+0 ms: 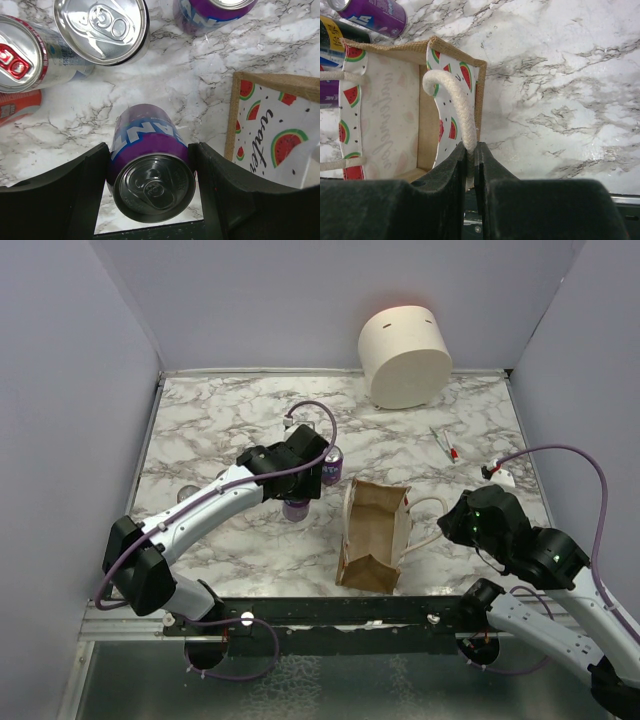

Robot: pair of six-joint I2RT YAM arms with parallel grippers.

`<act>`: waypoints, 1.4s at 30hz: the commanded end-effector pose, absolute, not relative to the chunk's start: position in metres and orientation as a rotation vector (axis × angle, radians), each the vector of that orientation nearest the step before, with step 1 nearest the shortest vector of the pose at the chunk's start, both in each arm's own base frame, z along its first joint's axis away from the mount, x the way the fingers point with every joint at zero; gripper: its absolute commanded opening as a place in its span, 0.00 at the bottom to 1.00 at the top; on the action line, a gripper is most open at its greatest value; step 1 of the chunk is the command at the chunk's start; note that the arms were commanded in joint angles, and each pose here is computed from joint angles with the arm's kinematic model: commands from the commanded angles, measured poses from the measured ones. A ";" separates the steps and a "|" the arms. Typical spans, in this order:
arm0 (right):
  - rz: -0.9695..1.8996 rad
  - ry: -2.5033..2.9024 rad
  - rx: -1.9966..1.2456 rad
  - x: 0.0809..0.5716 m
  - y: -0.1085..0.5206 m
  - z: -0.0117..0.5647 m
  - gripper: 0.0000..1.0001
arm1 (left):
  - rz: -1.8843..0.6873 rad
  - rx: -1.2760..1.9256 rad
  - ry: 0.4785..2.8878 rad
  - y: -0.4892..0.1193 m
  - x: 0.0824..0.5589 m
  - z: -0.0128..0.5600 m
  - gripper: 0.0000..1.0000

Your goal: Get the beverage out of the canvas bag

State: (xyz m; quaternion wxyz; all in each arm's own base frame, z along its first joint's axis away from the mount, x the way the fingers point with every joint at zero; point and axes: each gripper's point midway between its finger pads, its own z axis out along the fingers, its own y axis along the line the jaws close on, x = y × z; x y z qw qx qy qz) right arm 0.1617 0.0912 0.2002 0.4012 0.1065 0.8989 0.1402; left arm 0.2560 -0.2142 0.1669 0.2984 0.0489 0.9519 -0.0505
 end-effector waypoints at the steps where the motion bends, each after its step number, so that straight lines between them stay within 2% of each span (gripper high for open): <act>1: 0.353 2.259 0.270 0.164 0.091 0.202 0.11 | -0.310 0.083 2.448 -0.233 0.272 0.176 0.00; 16: 0.347 2.258 0.277 0.164 0.090 0.202 0.11 | -0.287 0.043 2.508 -0.226 0.281 0.124 0.00; 20: 0.346 2.250 0.321 0.165 0.089 0.205 0.11 | -0.288 0.048 2.520 -0.225 0.279 0.119 0.19; 26: 0.427 2.162 0.365 0.180 0.100 0.229 0.11 | -0.295 0.055 2.515 -0.223 0.277 0.121 0.42; 32: 0.269 2.107 0.355 0.204 0.090 0.241 0.11 | -0.311 0.078 2.517 -0.224 0.274 0.124 0.69; 39: 0.020 2.082 0.446 0.224 0.069 0.246 0.11 | -0.327 0.095 2.465 -0.224 0.277 0.145 0.89; 42: -0.055 2.065 0.512 0.223 0.057 0.246 0.11 | -0.327 0.097 2.451 -0.223 0.279 0.153 0.94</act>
